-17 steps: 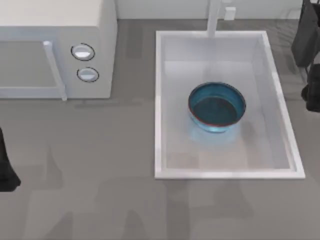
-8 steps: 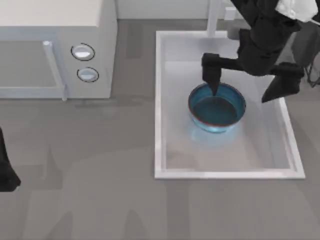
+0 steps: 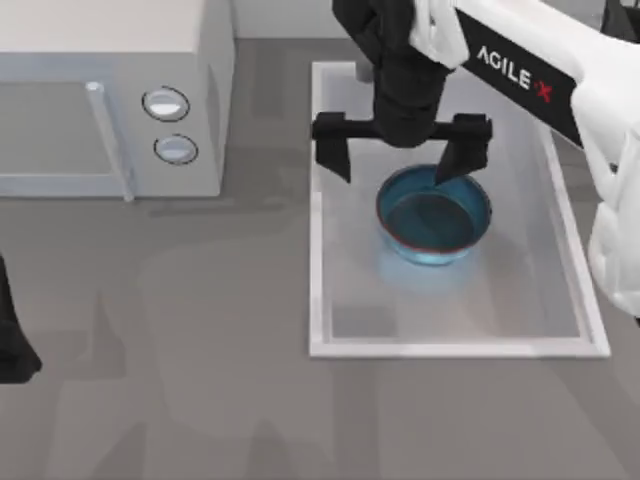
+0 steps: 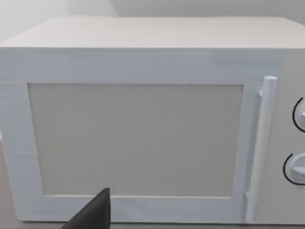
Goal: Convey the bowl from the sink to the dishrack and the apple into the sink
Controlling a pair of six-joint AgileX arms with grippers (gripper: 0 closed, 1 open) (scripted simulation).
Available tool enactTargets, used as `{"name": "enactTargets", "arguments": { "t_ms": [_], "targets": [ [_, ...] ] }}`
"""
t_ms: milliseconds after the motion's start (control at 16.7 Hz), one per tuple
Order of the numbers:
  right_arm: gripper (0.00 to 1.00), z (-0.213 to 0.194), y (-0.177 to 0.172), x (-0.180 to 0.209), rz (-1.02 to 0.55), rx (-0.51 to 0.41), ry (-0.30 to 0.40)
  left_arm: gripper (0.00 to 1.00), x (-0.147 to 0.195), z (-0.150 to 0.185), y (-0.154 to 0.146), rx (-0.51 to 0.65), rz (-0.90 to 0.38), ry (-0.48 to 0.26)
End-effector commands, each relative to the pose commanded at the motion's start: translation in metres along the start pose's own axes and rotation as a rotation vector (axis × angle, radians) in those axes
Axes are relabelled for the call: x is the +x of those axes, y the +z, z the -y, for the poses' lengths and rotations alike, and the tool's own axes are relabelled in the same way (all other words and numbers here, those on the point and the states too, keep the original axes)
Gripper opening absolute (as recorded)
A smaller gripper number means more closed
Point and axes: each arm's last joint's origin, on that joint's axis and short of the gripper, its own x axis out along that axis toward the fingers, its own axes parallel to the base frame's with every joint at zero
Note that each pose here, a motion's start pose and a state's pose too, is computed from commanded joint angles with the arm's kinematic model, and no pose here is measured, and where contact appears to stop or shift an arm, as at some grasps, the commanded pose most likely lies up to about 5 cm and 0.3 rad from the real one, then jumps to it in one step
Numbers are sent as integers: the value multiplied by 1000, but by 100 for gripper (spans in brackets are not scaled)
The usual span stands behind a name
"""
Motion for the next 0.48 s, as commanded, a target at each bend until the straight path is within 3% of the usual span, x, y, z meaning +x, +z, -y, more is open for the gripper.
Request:
{"name": "enactTargets", "arguments": {
  "t_ms": [480],
  "targets": [
    [100, -8, 5, 9, 43, -9, -11, 100, 0, 0, 0, 0, 0, 0]
  ]
}}
